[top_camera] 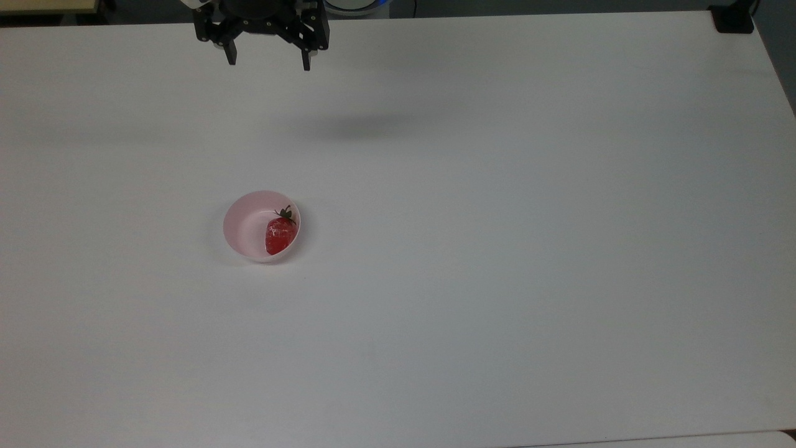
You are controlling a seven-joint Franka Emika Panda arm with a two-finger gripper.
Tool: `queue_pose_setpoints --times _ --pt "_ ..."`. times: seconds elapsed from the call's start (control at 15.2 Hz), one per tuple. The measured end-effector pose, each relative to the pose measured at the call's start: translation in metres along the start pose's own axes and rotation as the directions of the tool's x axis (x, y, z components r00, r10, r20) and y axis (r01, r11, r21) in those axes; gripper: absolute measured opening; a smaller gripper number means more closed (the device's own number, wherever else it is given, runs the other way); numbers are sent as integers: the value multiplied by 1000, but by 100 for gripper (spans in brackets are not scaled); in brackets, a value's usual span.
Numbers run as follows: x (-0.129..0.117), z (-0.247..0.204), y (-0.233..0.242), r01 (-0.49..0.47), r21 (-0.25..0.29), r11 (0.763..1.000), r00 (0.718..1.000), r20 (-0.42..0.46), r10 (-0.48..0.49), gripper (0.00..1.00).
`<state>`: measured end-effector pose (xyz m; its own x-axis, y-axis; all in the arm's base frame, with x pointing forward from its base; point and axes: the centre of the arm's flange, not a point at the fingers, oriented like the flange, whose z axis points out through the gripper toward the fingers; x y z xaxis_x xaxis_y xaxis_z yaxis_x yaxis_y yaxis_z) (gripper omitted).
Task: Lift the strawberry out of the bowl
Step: 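Move the gripper down over the pink bowl toward the strawberry, then lower the gripper into the bowl and close it on the strawberry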
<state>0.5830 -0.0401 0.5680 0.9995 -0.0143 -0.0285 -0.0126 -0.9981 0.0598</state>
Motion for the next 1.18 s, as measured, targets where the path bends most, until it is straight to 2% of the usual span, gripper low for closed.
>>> queue_pose_setpoints --times 0.2,0.39,0.66,0.92,1.18 --pt "17 12 -1 -6 17 1000 999 -50 6 100" --pt "41 36 14 -80 54 995 991 -106 85 100" --pt "69 77 42 -139 48 989 976 -164 145 99" --pt "90 131 42 -194 44 980 969 -145 199 90" --pt "101 178 35 -339 46 940 935 -96 342 90"
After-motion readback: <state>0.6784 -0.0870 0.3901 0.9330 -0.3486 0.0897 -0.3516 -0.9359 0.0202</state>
